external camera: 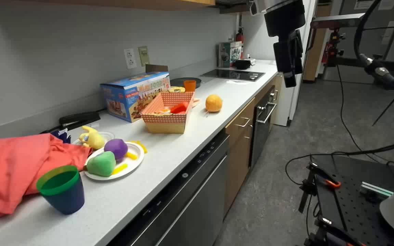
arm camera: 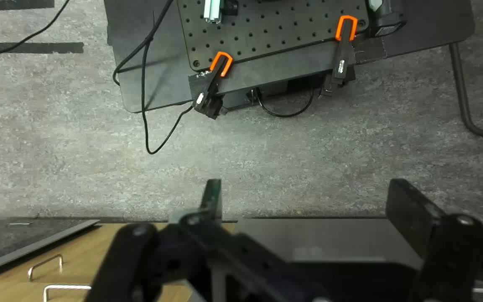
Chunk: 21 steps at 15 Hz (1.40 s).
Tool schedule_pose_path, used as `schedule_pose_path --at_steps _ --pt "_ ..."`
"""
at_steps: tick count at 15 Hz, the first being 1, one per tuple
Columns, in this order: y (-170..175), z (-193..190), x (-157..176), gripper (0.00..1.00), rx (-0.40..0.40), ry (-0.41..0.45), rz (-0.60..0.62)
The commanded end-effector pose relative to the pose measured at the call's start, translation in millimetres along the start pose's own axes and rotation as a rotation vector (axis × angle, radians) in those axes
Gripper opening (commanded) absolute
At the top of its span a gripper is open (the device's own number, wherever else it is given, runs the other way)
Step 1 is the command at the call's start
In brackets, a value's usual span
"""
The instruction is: Put the yellow object inside the basket
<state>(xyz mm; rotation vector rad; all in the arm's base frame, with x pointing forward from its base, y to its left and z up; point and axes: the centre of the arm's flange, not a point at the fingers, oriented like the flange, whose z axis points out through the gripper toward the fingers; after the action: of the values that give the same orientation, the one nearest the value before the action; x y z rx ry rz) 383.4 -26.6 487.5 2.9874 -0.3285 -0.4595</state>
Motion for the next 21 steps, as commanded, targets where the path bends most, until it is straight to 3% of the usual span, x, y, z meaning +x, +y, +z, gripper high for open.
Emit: schedule_pose_path --at_steps 1,13,21 --pt "0 0 0 1.00 0.000 0.000 0.000" --pt "0 -1 2 1.00 0.008 0.005 -0.005" --pt "40 -13 55 1.00 0.099 0.155 0.011"
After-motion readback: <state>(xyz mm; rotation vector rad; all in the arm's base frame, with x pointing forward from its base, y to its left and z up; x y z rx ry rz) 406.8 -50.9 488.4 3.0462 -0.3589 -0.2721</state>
